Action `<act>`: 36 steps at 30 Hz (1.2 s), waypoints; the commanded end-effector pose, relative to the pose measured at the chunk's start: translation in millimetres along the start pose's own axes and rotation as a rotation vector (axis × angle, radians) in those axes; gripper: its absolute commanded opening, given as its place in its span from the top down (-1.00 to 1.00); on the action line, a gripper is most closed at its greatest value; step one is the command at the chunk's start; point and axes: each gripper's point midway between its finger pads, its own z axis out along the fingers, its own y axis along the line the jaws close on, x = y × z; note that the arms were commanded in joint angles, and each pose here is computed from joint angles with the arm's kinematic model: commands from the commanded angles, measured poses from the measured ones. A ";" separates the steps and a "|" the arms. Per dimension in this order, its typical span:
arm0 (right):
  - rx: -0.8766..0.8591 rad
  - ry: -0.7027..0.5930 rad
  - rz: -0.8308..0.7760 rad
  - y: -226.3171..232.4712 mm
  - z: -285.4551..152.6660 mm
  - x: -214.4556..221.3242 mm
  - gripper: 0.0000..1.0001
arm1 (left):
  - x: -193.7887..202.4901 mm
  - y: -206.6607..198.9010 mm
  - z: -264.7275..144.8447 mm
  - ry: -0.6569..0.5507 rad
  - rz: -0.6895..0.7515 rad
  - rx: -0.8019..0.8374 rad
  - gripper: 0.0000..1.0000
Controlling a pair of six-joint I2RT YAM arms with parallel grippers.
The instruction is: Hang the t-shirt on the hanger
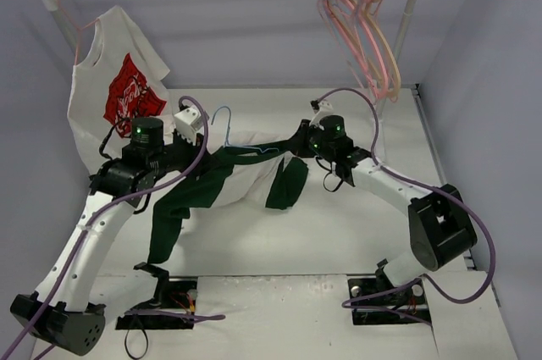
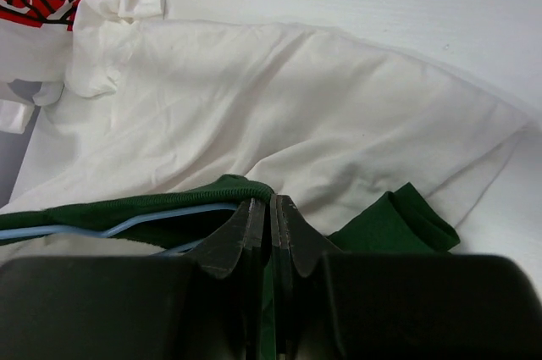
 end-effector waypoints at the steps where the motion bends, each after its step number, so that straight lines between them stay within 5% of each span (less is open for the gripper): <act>1: 0.001 -0.185 -0.133 20.8 -25.6 -76.2 1.00 | -37.1 -0.8 -9.4 -0.083 0.078 -0.021 1.00; 17: -0.188 -0.400 -0.624 180.1 -109.4 -202.1 1.00 | -211.8 -65.5 -49.7 -0.515 0.216 0.187 1.00; 24: -0.253 -0.444 -0.748 194.2 -144.4 -198.8 1.00 | -179.5 -70.6 -51.8 -0.525 0.223 0.218 1.00; 36: -0.489 -0.285 -0.786 195.8 -150.1 -110.4 1.00 | -140.6 -90.0 -20.0 -0.464 0.119 0.477 1.00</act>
